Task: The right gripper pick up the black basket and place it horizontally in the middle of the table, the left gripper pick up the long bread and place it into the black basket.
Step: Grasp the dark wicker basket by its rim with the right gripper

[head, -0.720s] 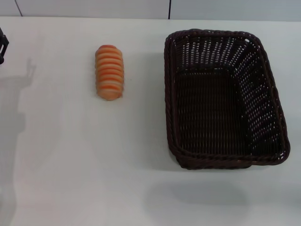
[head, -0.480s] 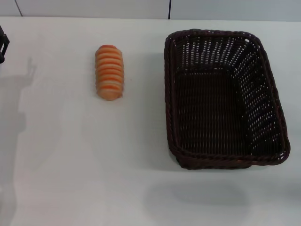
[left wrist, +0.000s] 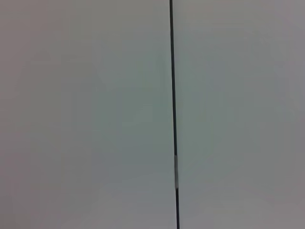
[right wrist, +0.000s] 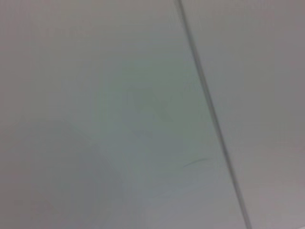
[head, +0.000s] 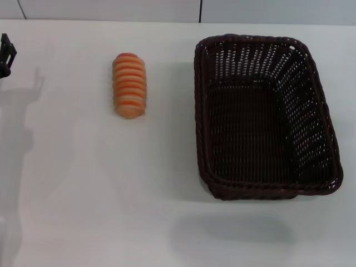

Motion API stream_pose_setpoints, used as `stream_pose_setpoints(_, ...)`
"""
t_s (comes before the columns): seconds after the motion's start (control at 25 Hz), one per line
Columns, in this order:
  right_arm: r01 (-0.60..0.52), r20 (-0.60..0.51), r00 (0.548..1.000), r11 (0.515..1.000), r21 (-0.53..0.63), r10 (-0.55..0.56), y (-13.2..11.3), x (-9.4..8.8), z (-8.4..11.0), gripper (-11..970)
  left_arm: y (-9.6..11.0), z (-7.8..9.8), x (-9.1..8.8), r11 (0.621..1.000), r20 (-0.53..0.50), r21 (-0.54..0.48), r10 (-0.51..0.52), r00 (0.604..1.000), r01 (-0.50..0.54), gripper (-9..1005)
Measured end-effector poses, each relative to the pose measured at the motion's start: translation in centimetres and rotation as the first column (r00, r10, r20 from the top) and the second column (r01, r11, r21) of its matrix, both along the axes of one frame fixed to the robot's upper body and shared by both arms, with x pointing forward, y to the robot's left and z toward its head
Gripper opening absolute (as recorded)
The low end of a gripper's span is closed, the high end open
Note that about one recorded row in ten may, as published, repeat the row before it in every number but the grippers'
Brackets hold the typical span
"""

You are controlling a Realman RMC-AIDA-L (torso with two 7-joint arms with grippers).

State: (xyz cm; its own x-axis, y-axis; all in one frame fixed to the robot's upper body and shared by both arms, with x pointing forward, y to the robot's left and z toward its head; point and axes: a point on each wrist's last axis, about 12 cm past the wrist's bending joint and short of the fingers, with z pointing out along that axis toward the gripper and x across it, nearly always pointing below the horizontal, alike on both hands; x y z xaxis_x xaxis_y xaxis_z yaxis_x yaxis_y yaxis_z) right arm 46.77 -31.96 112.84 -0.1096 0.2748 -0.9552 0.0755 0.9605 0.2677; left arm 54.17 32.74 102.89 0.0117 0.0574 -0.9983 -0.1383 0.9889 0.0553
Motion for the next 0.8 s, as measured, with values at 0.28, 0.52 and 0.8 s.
stream_pose_setpoints(0.28, -0.297, -0.371, 0.882, 0.954, 0.037, 0.289, 1.3, 2.9, 2.5, 777, -0.3, 0.3, 0.7, 1.000, 0.005, -0.009, -0.006, 1.000, 0.006, 836)
stream_pose_setpoints(0.52, -0.433, -0.467, 0.780, 0.898, 0.079, 0.417, 3.6, 4.3, 1.8, 753, -0.6, 0.5, 1.2, 1.000, -0.004, -0.010, -0.017, 1.000, 0.017, 835)
stream_pose_setpoints(0.8, -0.438, -0.470, 0.774, 0.895, 0.084, 0.423, 3.8, 5.2, 1.2, 725, -0.7, 0.5, 1.3, 1.000, -0.005, -0.013, -0.020, 1.000, 0.020, 833)
